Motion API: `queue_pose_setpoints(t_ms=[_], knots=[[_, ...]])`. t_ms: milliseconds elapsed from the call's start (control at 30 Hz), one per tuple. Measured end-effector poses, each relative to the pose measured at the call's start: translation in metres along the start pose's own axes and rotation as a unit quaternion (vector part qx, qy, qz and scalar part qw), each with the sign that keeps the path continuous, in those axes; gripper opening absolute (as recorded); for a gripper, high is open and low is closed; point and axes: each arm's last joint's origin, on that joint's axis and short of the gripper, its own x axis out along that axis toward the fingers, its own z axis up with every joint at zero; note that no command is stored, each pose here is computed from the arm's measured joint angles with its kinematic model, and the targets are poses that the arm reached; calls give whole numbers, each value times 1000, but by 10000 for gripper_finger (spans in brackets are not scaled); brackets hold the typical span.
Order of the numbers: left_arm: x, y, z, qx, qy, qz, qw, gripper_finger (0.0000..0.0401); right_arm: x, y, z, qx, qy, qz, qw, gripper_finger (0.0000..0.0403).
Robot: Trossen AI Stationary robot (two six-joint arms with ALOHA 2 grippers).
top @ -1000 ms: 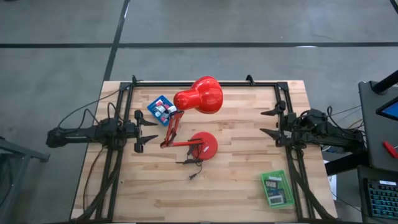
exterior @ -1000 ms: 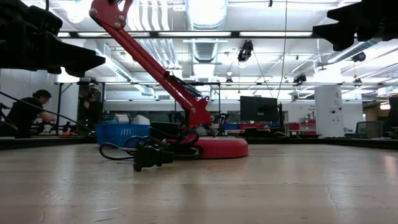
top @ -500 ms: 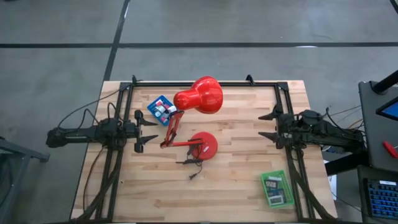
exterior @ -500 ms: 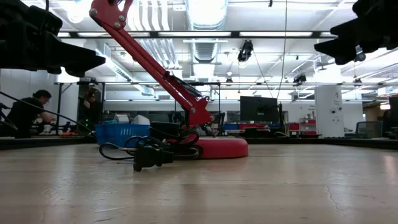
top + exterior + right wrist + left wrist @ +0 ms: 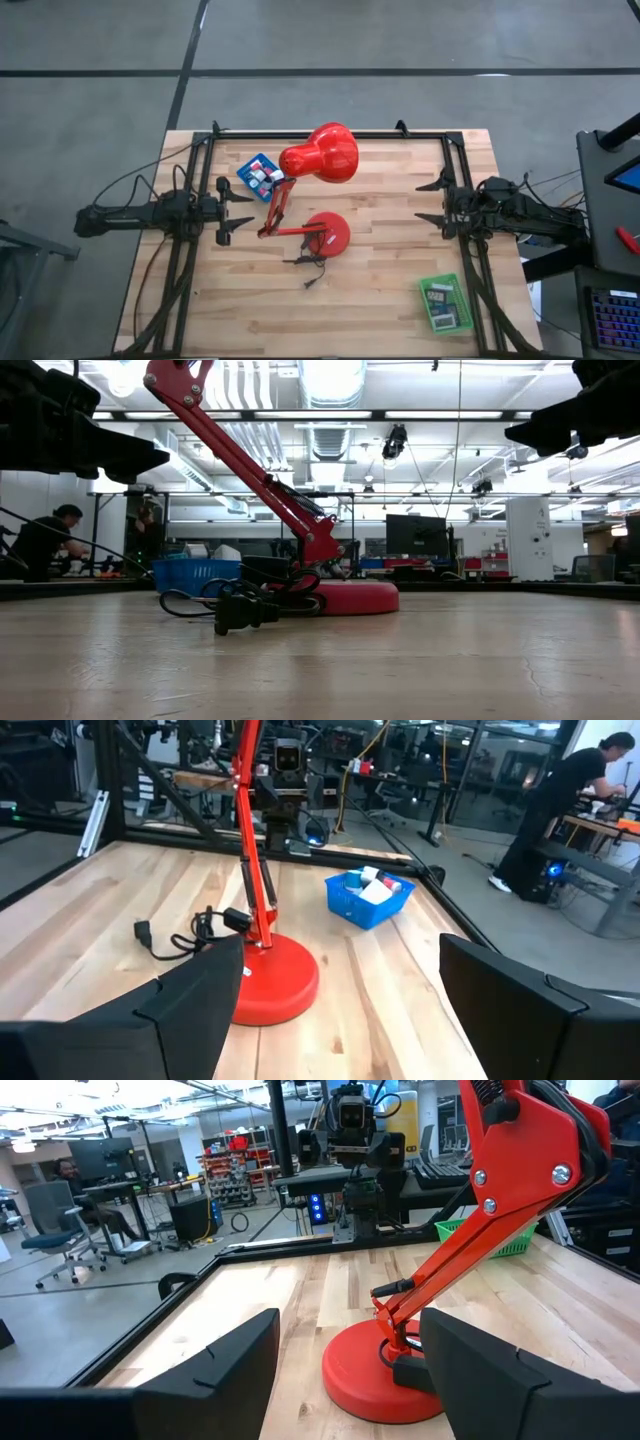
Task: Pick & Place Office items
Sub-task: Return to Home Position
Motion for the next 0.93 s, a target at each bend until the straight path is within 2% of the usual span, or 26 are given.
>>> queue_pose_setpoints(t_ms=[933], knots=[[0,0,0,0,0,0,1000,245,0,0,0,3,2,1,1000,327]])
